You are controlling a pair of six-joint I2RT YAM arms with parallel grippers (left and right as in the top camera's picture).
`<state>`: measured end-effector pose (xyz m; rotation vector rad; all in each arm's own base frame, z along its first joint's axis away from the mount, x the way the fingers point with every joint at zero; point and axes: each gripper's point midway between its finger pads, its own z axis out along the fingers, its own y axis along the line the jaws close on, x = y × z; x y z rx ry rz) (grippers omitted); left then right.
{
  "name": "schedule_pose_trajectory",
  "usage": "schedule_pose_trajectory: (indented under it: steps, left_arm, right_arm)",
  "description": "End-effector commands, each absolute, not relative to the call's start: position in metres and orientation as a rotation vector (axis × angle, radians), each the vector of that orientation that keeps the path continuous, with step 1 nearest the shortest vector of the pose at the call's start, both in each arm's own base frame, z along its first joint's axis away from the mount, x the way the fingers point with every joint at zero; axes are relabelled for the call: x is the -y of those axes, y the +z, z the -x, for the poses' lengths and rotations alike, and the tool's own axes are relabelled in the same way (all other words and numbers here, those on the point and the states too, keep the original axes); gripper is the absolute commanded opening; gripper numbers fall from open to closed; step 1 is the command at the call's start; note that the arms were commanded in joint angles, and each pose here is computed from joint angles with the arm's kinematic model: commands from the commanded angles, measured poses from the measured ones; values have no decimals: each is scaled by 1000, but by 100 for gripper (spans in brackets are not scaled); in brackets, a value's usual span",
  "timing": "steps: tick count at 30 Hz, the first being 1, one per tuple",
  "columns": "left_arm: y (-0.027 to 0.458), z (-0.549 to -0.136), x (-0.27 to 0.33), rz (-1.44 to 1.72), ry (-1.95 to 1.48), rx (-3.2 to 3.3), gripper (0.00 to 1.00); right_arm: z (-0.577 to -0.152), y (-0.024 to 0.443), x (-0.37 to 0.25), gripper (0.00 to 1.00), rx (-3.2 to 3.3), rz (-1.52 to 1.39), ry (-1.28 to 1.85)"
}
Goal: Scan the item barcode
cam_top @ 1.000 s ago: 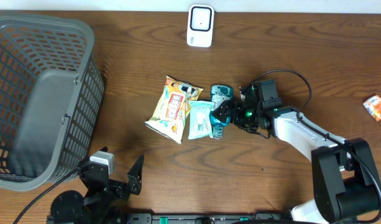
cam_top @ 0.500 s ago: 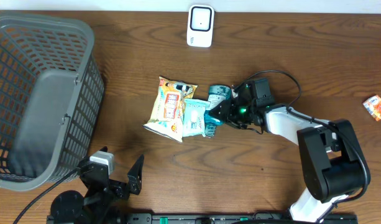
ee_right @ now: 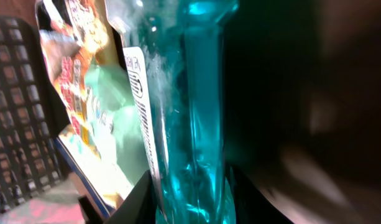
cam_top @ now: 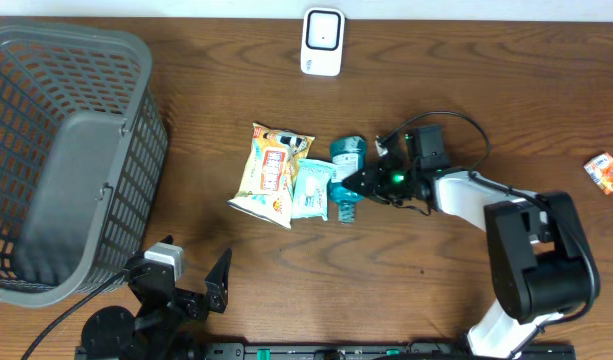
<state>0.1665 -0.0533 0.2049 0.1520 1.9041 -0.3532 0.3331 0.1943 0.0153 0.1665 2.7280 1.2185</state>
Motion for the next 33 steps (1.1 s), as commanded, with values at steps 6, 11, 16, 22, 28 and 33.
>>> schedule_pose_trajectory:
  steps: [6, 11, 16, 22, 28, 33]
  left_arm:
    - [208, -165, 55, -159, -362, -1892, 98]
    - [208, -165, 55, -159, -362, -1892, 98]
    - [208, -165, 55, -159, -362, -1892, 98]
    - [208, -165, 55, -159, -362, -1892, 98]
    - [208, -165, 55, -159, -362, -1892, 98]
    - [208, -165, 55, -159, -362, -1892, 98]
  right_arm:
    - [-325, 35, -129, 19, -2765, -83, 640]
    - [-320, 64, -113, 27, -2724, -70, 419]
    - [-312, 62, -132, 30, -2733, 23, 405]
    - [-302, 59, -141, 85, -2767, 2, 414]
    - [-283, 51, -125, 99, -2879, -296, 474]
    - [-279, 41, -123, 99, -2870, -270, 617]
